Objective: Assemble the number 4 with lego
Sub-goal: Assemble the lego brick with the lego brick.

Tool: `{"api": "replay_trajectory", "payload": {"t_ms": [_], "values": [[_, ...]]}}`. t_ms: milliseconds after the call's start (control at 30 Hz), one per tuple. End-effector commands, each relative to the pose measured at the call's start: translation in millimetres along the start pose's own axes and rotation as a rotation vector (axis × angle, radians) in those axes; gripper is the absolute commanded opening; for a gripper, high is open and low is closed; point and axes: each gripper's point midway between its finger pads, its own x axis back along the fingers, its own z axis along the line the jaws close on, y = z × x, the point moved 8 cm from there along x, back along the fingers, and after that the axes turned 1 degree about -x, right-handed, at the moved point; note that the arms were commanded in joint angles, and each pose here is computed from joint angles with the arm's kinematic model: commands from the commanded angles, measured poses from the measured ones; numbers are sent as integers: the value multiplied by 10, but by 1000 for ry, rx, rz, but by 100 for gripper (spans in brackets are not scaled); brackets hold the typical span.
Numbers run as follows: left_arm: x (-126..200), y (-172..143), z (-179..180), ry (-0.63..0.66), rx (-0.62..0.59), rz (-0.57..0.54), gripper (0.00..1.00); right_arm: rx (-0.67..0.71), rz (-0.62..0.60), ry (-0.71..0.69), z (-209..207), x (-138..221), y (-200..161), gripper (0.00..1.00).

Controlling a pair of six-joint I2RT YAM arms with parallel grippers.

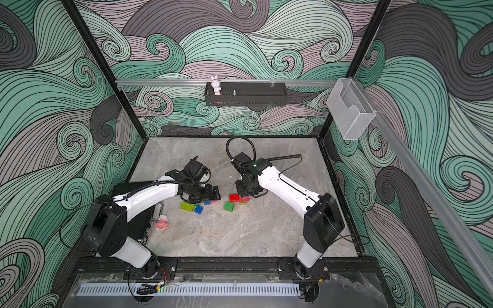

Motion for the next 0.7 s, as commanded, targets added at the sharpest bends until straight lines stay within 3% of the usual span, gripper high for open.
{"api": "replay_trajectory", "payload": {"t_ms": [0,667], "values": [[17,71,-107,-51,-36,-9,99,16,-15,-44,5,-22,46,0],[-130,48,-55,-26,-17,42,99,-59,-57,-79,59,-212,133,0]]}}
